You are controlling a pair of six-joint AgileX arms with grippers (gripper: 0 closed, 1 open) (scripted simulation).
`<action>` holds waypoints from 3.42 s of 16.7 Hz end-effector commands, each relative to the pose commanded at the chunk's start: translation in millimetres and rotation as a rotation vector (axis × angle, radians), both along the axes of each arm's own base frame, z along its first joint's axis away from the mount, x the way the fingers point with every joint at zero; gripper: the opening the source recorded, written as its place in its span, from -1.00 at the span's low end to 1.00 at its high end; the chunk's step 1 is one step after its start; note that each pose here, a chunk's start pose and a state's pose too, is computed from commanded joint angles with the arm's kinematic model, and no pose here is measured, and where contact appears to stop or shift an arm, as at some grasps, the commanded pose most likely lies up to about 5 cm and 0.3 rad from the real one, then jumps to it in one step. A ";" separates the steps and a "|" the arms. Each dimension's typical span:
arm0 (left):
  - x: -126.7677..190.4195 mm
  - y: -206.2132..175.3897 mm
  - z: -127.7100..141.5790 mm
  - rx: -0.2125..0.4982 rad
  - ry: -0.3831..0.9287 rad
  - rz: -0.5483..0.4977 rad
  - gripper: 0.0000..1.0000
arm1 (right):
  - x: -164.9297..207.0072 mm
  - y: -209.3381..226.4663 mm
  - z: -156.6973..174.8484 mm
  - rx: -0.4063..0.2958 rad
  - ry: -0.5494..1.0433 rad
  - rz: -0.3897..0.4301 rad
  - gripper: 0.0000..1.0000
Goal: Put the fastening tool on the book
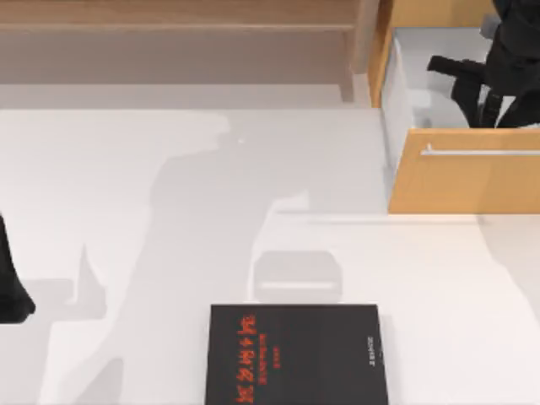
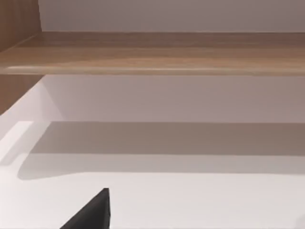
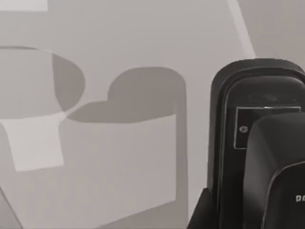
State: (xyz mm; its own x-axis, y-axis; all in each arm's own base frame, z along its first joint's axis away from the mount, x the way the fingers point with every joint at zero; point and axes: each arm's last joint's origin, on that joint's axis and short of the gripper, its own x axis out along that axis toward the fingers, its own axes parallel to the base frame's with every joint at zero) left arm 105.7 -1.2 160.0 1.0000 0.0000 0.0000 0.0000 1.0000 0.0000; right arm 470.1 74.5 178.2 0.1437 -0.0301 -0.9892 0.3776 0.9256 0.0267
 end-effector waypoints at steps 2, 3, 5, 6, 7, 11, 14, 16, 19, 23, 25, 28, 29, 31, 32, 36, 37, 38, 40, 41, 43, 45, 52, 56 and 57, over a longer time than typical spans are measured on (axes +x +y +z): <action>0.0 0.0 0.0 0.000 0.000 0.000 1.00 | -7.0 2.3 20.6 0.016 -0.048 -0.042 -1.00; 0.0 0.0 0.0 0.000 0.000 0.000 1.00 | -10.9 4.3 31.8 0.028 -0.077 -0.062 -1.00; 0.0 0.0 0.0 0.000 0.000 0.000 1.00 | -19.6 12.1 54.6 0.060 -0.140 -0.099 -1.00; 0.0 0.0 0.0 0.000 0.000 0.000 1.00 | -24.6 17.5 65.6 0.080 -0.172 -0.114 -1.00; 0.0 0.0 0.0 0.000 0.000 0.000 1.00 | -30.1 24.0 76.2 0.102 -0.201 -0.126 -1.00; 0.0 0.0 0.0 0.000 0.000 0.000 1.00 | -58.4 62.8 107.9 0.192 -0.284 -0.128 -1.00; 0.0 0.0 0.0 0.000 0.000 0.000 1.00 | -85.9 100.7 116.0 0.242 -0.292 -0.084 -1.00; 0.0 0.0 0.0 0.000 0.000 0.000 1.00 | -106.4 127.9 111.5 0.254 -0.267 -0.037 -1.00; 0.0 0.0 0.0 0.000 0.000 0.000 1.00 | -140.5 167.4 92.4 0.236 -0.200 0.055 -1.00; 0.0 0.0 0.0 0.000 0.000 0.000 1.00 | -192.3 209.2 56.5 0.158 -0.093 0.198 -1.00; 0.0 0.0 0.0 0.000 0.000 0.000 1.00 | -217.8 222.3 39.4 0.108 -0.044 0.265 -1.00; 0.0 0.0 0.0 0.000 0.000 0.000 1.00 | -248.4 231.5 19.5 0.036 0.013 0.340 -1.00; 0.0 0.0 0.0 0.000 0.000 0.000 1.00 | -256.1 232.7 14.7 0.016 0.027 0.358 -1.00; 0.0 0.0 0.0 0.000 0.000 0.000 1.00 | -264.9 233.4 9.3 -0.007 0.044 0.378 -1.00; 0.0 0.0 0.0 0.000 0.000 0.000 1.00 | -266.8 233.5 8.2 -0.013 0.048 0.382 -1.00; 0.0 0.0 0.0 0.000 0.000 0.000 1.00 | -266.8 233.5 8.2 -0.013 0.048 0.382 -1.00; 0.0 0.0 0.0 0.000 0.000 0.000 1.00 | -265.1 233.1 8.4 -0.010 0.047 0.376 -1.00; 0.0 0.0 0.0 0.000 0.000 0.000 1.00 | -265.1 233.2 7.3 -0.010 0.047 0.376 -1.00; 0.0 0.0 0.0 0.000 0.000 0.000 1.00 | -264.8 233.6 -1.7 -0.011 0.048 0.378 -1.00; 0.0 0.0 0.0 0.000 0.000 0.000 1.00 | -264.6 233.8 -7.7 -0.011 0.048 0.379 -1.00; 0.0 0.0 0.0 0.000 0.000 0.000 1.00 | -264.6 233.8 -18.5 -0.012 0.048 0.381 -1.00; 0.0 0.0 0.0 0.000 0.000 0.000 1.00 | -264.6 233.8 -21.8 -0.013 0.048 0.382 -1.00; 0.0 0.0 0.0 0.000 0.000 0.000 1.00 | -264.6 233.8 -21.8 -0.013 0.048 0.382 -0.25; 0.0 0.0 0.0 0.000 0.000 0.000 1.00 | -264.6 233.8 -21.8 -0.013 0.048 0.382 0.36; 0.0 0.0 0.0 0.000 0.000 0.000 1.00 | -264.6 233.8 -21.8 -0.013 0.048 0.382 0.51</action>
